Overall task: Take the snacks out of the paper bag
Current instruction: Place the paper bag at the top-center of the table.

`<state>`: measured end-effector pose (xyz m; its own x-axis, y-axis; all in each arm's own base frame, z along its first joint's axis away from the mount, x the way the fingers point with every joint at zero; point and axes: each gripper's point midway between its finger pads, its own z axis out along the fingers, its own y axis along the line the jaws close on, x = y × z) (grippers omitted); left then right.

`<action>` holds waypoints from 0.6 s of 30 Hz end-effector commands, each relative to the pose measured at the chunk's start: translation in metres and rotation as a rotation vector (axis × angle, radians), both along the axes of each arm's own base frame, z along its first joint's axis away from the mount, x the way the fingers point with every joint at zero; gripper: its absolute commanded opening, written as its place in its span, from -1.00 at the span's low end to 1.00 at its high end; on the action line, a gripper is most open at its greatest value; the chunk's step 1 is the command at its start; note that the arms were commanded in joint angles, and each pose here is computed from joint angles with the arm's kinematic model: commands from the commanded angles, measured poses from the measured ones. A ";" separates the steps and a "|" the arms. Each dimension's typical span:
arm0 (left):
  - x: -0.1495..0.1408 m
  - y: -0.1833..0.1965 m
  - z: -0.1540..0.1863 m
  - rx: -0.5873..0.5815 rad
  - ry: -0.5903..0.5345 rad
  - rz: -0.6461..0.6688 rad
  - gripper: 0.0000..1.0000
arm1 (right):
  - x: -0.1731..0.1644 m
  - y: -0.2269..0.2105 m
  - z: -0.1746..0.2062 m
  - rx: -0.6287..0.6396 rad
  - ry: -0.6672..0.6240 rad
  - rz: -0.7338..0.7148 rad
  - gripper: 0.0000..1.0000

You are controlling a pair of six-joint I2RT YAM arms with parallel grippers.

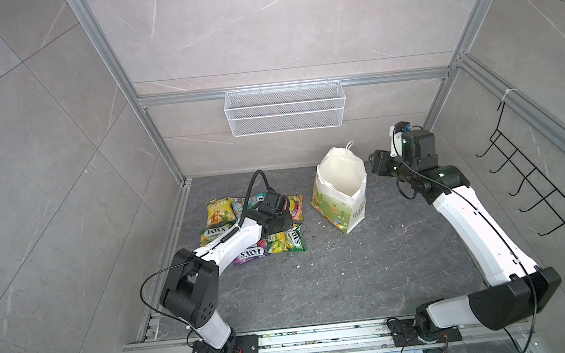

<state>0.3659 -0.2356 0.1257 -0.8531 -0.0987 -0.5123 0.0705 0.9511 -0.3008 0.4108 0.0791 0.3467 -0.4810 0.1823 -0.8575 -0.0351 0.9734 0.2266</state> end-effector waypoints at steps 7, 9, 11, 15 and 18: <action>0.014 -0.017 -0.036 0.033 0.034 -0.079 -0.86 | -0.017 -0.004 -0.004 -0.026 -0.066 0.016 0.24; 0.013 -0.017 -0.047 0.035 0.055 -0.080 -0.88 | -0.017 -0.004 -0.003 -0.028 -0.066 0.013 0.24; 0.011 -0.017 -0.057 0.028 0.059 -0.070 -0.88 | -0.016 -0.005 0.000 -0.028 -0.075 0.011 0.24; 0.014 -0.015 -0.071 0.028 0.044 -0.052 -0.89 | -0.015 -0.005 0.004 -0.024 -0.094 0.006 0.24; 0.017 -0.015 -0.073 0.041 0.035 -0.057 -0.90 | -0.015 -0.005 0.006 -0.025 -0.097 0.009 0.24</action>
<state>0.3742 -0.2472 0.0514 -0.8900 -0.0251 -0.4552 0.1049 0.9604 -0.2581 0.3972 0.0767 0.3373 -0.4426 0.1657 -0.8813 -0.0589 0.9753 0.2130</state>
